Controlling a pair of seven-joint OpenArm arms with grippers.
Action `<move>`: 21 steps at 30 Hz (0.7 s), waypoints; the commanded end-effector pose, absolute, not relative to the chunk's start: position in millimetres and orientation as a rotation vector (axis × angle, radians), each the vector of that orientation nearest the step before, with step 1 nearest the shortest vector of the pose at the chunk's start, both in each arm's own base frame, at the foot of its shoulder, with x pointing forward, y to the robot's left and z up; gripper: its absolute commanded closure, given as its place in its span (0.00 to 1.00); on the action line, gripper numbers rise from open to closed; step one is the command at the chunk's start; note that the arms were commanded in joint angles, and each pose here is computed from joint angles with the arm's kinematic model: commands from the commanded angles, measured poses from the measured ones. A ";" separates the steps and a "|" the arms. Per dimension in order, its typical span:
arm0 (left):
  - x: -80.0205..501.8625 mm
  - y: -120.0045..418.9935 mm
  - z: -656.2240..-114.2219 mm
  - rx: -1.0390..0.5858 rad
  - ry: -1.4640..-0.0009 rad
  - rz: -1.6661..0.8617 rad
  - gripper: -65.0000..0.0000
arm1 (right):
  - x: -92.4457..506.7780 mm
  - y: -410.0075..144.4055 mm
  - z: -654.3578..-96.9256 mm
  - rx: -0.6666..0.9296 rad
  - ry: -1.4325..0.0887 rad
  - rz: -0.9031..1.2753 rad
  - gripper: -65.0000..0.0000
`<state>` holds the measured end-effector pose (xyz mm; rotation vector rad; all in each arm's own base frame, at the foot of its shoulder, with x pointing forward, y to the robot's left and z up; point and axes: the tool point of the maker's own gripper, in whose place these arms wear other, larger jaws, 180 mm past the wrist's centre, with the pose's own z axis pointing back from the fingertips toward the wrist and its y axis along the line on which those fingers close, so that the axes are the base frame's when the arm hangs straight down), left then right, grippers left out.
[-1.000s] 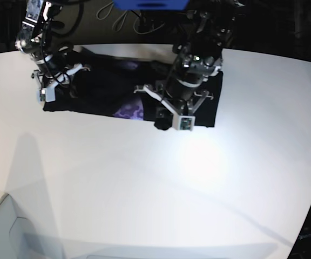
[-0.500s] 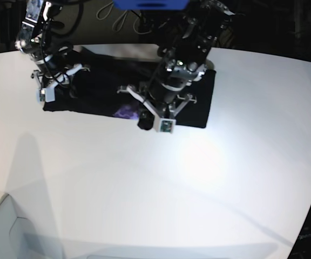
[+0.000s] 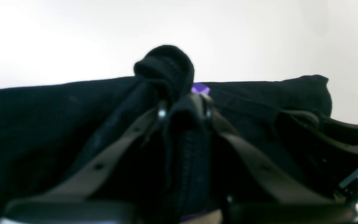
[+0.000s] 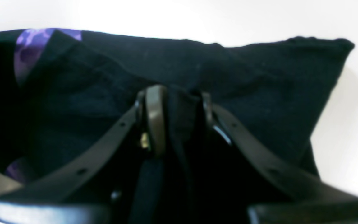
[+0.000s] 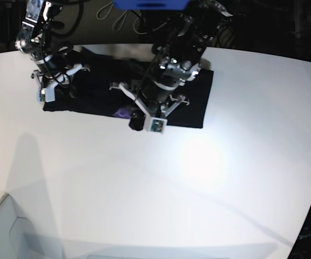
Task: Layout the t-shirt on the table in an organized manner, then fold the t-shirt properly
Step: 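Fold the strip end with the left gripper toward the right gripper, then hold the folded strip with both grippers and press it flat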
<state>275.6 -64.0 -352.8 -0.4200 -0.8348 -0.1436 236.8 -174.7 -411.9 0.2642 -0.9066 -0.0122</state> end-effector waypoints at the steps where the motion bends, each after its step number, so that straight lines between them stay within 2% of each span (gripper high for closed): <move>1: 281.4 -70.2 -337.3 -0.450 -0.879 -0.134 0.77 | 244.9 -177.3 -399.3 0.266 -0.959 -0.012 0.75; 4: 280.6 -72.1 -335.4 -0.458 -0.882 -0.139 0.62 | 244.9 -177.3 -399.3 0.266 -0.959 -0.012 0.75; 9: 278.4 -76.3 -319.7 -0.553 -0.902 -0.089 0.53 | 244.9 -177.3 -399.3 0.266 -0.959 -0.012 0.75; 14: 279.9 -56.9 -287.5 -0.613 -1.034 -0.050 0.51 | 244.9 -177.3 -399.3 0.266 -0.959 -0.012 0.75; 21: 290.4 5.1 -312.2 -0.465 -1.035 0.007 0.54 | 245.5 -177.3 -398.9 0.266 -0.960 -0.012 0.75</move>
